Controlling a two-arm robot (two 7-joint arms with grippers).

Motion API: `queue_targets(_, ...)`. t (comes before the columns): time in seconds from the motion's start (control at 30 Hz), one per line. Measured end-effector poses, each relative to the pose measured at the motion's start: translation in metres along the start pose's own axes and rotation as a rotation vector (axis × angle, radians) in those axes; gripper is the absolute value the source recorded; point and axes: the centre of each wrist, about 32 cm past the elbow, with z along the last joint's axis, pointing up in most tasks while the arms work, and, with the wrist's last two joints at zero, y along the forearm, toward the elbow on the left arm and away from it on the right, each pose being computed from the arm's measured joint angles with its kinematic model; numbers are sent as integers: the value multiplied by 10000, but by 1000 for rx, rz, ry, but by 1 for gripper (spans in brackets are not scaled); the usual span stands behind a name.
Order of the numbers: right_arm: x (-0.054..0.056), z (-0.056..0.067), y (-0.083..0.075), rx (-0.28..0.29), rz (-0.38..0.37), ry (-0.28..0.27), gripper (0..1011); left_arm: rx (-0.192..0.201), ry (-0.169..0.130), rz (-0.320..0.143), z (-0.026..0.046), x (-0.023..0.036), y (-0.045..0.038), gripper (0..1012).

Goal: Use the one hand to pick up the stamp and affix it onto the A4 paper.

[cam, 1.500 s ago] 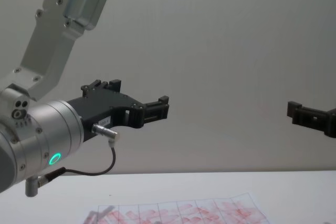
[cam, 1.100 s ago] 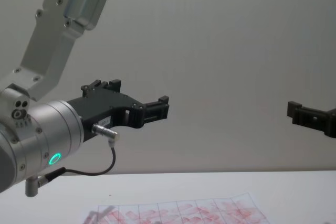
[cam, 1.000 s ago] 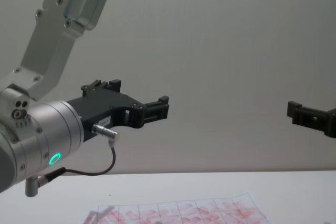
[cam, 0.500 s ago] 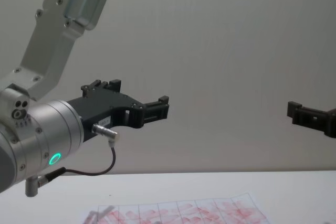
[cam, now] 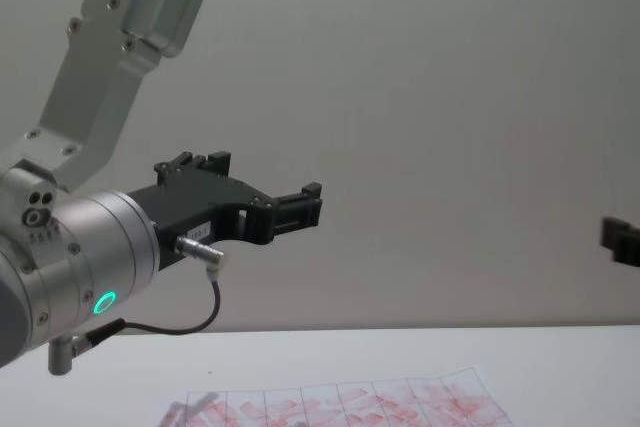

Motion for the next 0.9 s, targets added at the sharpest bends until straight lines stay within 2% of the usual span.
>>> queue_targets(0.17, 46, -24, -131, -36, -32, 16, 1001, 0, 0, 0, 0, 0, 0, 1001)
queue_targets(0.4, 106, -69, -274, -112, -76, 43, 1001, 0, 0, 0, 0, 0, 0, 1001)
queue_targets(0.43, 125, -85, -301, -138, -85, 50, 1001, 0, 0, 0, 0, 0, 0, 1001)
queue_targets(0.47, 125, -85, -301, -138, -85, 50, 1001, 0, 0, 0, 0, 0, 0, 1001)
queue_targets(0.87, 258, -265, -262, -303, -103, 83, 1001, 0, 0, 0, 0, 0, 0, 1001)
queue_targets(0.9, 258, -265, -262, -303, -103, 83, 1001, 0, 0, 0, 0, 0, 0, 1001)
